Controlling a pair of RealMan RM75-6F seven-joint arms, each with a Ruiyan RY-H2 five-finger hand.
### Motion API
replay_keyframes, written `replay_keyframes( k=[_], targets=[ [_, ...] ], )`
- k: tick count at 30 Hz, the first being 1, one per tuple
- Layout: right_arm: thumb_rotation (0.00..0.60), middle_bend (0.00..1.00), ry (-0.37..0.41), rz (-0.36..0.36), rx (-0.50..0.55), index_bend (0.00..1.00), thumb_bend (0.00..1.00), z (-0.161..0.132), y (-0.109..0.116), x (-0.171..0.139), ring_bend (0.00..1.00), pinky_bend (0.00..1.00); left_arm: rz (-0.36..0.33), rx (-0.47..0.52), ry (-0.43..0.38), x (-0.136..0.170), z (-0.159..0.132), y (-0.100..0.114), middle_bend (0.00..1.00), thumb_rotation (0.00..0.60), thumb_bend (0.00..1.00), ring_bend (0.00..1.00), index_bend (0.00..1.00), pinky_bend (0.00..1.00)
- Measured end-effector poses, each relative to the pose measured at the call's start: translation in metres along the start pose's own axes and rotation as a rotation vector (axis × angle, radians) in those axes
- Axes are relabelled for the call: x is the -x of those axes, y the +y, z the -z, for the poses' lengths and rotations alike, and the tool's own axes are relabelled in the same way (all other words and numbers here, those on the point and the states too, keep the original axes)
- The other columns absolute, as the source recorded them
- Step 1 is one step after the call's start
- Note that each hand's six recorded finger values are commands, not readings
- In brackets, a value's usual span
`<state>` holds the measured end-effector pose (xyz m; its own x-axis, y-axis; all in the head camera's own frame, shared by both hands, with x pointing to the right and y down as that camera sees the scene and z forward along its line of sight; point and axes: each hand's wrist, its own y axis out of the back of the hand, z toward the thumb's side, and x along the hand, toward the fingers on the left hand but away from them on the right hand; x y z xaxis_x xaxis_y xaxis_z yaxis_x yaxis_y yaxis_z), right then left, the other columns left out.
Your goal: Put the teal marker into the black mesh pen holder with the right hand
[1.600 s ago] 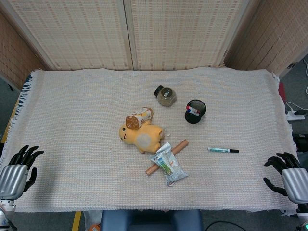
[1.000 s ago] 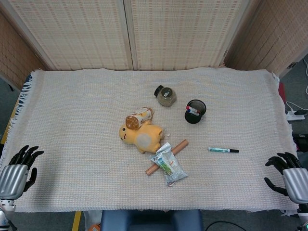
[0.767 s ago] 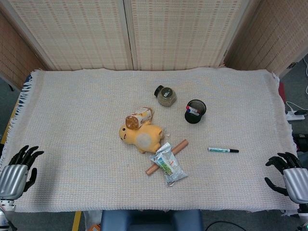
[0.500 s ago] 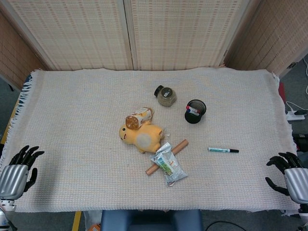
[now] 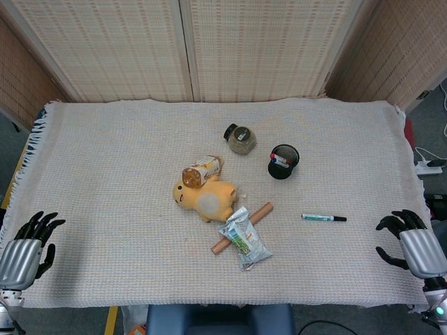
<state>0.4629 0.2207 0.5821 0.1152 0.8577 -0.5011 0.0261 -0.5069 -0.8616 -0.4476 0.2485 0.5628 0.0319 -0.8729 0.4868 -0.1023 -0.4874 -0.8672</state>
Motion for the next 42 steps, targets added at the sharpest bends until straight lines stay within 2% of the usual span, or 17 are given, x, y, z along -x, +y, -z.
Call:
replay_keyframes(
  k=[9,16,22,33,42],
  targets=[
    [0.6,0.31,0.085,-0.112,-0.07,0.42,0.18,-0.031,-0.009,0.069,0.18,0.13,-0.002,0.001,0.003,0.0,0.001,0.0,0.1,0.6,0.59,0.04,0.22,0.17],
    [0.6,0.31,0.171,-0.223,-0.162,0.42,0.19,-0.076,-0.043,0.114,0.19,0.12,0.001,0.003,0.011,-0.001,0.004,0.0,0.11,0.6,0.59,0.04,0.22,0.17],
    [0.6,0.31,0.164,-0.253,-0.208,0.43,0.19,-0.087,-0.063,0.132,0.2,0.12,0.011,0.003,0.013,-0.002,0.005,-0.003,0.1,0.6,0.59,0.04,0.22,0.17],
    [0.6,0.31,0.112,-0.242,-0.224,0.44,0.19,-0.081,-0.068,0.147,0.2,0.12,0.022,0.006,0.014,-0.002,0.005,-0.006,0.1,0.6,0.59,0.04,0.22,0.17],
    [0.6,0.31,0.12,-0.246,-0.237,0.46,0.19,-0.094,-0.081,0.148,0.2,0.12,0.031,0.013,0.011,-0.003,0.004,-0.008,0.1,0.6,0.59,0.04,0.22,0.17]
  ],
)
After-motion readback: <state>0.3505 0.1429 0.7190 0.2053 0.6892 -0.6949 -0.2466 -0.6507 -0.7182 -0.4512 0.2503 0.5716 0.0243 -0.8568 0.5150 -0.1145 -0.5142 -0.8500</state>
